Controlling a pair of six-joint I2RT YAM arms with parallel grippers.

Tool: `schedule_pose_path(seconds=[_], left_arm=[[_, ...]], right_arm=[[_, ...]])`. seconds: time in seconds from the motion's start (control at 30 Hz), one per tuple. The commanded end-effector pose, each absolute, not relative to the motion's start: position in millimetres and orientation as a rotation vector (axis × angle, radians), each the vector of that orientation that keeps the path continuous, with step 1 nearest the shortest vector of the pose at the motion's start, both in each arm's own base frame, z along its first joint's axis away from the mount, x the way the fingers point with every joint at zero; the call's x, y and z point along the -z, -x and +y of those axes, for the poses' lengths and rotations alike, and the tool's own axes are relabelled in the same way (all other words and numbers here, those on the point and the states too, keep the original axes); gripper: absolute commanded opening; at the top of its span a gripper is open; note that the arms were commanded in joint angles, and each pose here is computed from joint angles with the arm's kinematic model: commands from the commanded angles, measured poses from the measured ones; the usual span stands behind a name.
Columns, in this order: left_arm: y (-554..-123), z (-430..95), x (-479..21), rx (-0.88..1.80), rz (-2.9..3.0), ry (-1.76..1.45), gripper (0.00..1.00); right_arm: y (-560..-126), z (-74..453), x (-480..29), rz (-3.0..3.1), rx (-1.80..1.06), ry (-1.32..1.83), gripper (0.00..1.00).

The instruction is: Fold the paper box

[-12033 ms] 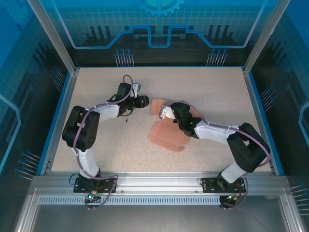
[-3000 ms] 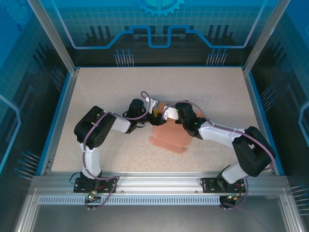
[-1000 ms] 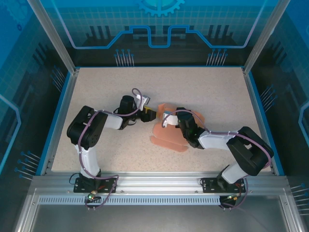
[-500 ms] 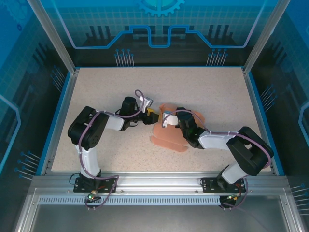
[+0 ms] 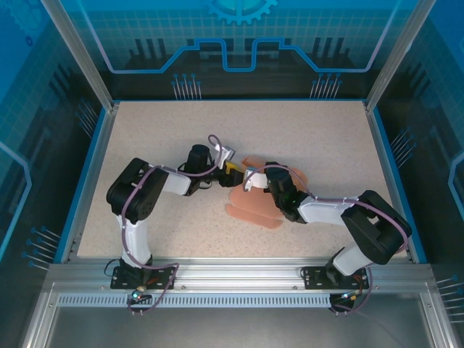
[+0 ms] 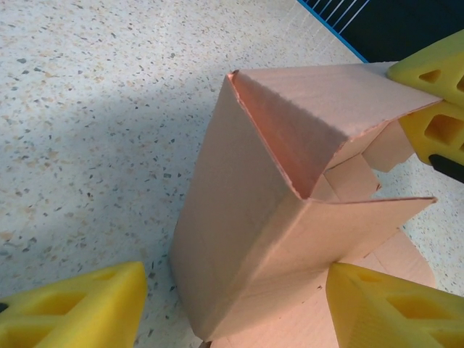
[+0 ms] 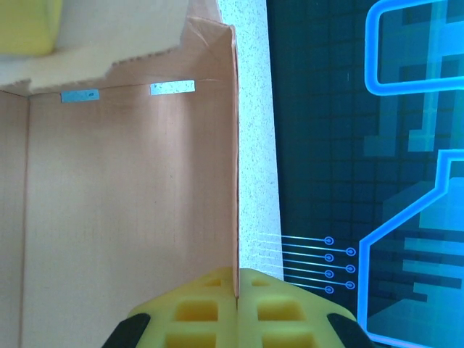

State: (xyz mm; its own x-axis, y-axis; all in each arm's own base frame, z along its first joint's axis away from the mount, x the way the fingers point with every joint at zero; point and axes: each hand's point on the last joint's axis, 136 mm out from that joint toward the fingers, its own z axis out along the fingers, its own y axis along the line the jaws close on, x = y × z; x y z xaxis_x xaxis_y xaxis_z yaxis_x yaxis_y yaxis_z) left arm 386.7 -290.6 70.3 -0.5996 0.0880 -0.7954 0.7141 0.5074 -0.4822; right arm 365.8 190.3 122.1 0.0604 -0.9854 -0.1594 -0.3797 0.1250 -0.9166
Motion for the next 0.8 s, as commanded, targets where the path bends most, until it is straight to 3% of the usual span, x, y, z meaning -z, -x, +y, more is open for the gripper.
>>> schedule_pose_path(seconds=[0.0, 0.3, 0.77], left_arm=[[-398.0, -295.1, -75.5, 1.061, 1.985, -0.661, 0.69], [-413.3, -292.5, -66.9, 0.965, 2.042, -0.57, 0.69], [-427.6, -291.4, -71.9, 0.846, 2.083, -0.463, 0.57]], right_arm=[[-367.6, 195.0, -137.9, 1.466, 0.801, 1.37, 0.05], [-366.7, 195.5, -136.8, 1.475, 0.783, 1.37, 0.05], [-365.1, 193.7, -127.2, 1.525, 0.743, 1.395, 0.05]])
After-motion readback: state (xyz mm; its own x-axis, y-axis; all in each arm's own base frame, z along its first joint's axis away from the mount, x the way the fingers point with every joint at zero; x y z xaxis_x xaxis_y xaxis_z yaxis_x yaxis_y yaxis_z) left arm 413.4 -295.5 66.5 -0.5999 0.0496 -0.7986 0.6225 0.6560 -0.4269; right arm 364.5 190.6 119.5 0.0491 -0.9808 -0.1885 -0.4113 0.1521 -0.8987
